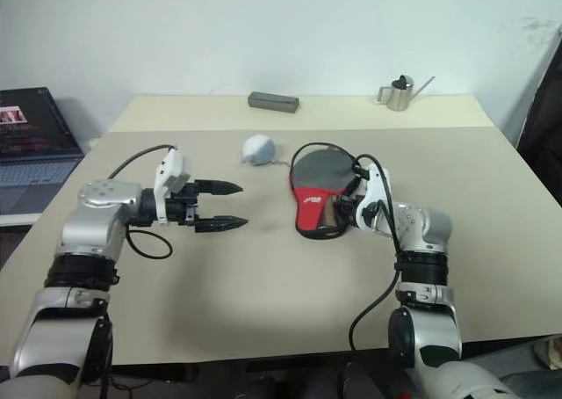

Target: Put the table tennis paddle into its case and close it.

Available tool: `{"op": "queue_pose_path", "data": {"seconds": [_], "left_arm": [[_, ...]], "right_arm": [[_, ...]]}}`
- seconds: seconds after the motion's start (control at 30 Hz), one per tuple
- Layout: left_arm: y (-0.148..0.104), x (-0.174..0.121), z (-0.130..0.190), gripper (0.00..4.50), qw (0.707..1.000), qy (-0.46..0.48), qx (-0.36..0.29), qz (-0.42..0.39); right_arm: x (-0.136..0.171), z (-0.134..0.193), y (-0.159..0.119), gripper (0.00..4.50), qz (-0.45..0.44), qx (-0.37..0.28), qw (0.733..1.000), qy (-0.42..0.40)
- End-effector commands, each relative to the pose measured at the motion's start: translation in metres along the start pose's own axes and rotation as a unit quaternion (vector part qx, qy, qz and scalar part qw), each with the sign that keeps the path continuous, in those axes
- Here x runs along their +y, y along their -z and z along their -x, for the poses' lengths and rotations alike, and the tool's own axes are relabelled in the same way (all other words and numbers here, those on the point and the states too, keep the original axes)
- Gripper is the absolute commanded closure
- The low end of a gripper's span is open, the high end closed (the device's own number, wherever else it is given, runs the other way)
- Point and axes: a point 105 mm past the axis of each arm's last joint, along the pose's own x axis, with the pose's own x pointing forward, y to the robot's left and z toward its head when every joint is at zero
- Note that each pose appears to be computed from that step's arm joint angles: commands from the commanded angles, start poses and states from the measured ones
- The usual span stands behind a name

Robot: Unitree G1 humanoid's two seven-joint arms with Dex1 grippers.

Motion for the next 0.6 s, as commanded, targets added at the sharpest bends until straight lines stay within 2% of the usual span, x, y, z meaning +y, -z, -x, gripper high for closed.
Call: {"op": "queue_pose_path", "data": {"seconds": [0.03,0.33,0.6], "left_arm": [[-0.011,-0.005,0.002,0.00,1.000,0.015,-0.005,-0.020],[-0.007,-0.028,0.001,0.00,0.998,0.065,0.006,-0.011],[-0.007,-0.054,0.003,0.00,0.993,0.116,0.022,-0.007]], "right_arm": [[0.012,0.010,0.002,4.49,0.012,-0.001,1.000,-0.024],[0.005,0.033,0.035,4.49,0.027,0.034,0.999,-0.017],[0.011,0.055,0.054,4.49,0.046,0.041,0.997,-0.035]]}}
